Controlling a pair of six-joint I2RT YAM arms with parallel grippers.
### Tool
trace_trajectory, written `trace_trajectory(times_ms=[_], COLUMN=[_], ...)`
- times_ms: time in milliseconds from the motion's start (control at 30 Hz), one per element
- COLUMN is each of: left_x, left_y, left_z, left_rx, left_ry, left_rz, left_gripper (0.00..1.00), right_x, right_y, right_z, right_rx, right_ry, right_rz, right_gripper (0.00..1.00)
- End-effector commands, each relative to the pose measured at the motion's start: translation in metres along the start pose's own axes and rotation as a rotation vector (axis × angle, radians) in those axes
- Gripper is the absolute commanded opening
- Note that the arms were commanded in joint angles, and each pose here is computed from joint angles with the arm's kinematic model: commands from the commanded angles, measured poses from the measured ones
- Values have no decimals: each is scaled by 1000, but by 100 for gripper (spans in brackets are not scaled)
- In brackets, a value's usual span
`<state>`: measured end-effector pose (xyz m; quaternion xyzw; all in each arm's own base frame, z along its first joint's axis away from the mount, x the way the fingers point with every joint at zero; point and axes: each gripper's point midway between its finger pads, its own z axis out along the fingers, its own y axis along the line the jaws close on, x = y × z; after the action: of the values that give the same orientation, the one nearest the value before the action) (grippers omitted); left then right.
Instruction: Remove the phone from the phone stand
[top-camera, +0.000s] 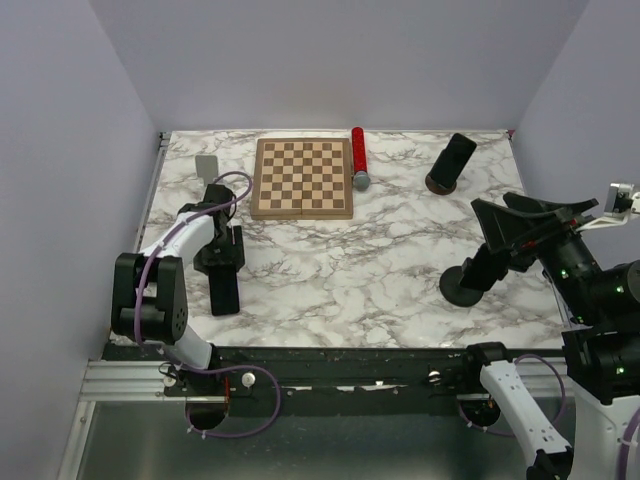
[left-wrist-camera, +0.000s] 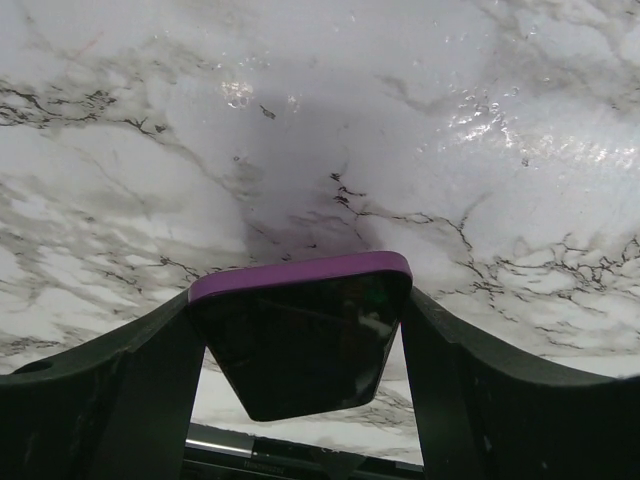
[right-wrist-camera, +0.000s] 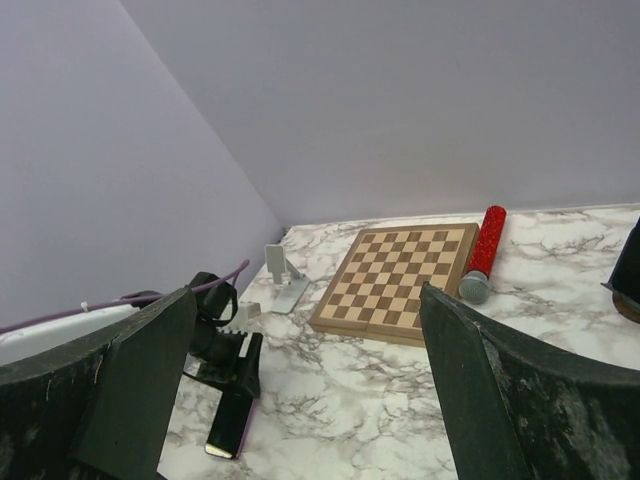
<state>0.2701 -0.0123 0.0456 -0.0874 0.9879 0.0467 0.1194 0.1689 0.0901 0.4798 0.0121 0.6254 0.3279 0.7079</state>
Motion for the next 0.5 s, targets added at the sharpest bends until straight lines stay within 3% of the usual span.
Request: trace_trajectory(times_ms=[0, 100, 167, 233, 467], left_x=[-7, -5, -5, -4, -10], left_y=[-4, -9, -12, -16, -13], left_z=[5, 6, 4, 2, -12], left_rx=[8, 38, 62, 84, 84], left_ry=[11, 18, 15, 9, -69], left_rz=[44, 50, 53, 54, 48], left_gripper=[0, 1, 25, 39, 67], right_x=[2, 2, 2, 3, 12], right_y=[0, -1, -3, -4, -13], right_z=[4, 4, 5, 6, 7], right_rx=[-4, 2, 10, 15, 44], right_ry=[14, 17, 21, 24, 57], right_rz=[14, 11, 4, -1, -10], right_gripper=[100, 100, 100, 100, 100])
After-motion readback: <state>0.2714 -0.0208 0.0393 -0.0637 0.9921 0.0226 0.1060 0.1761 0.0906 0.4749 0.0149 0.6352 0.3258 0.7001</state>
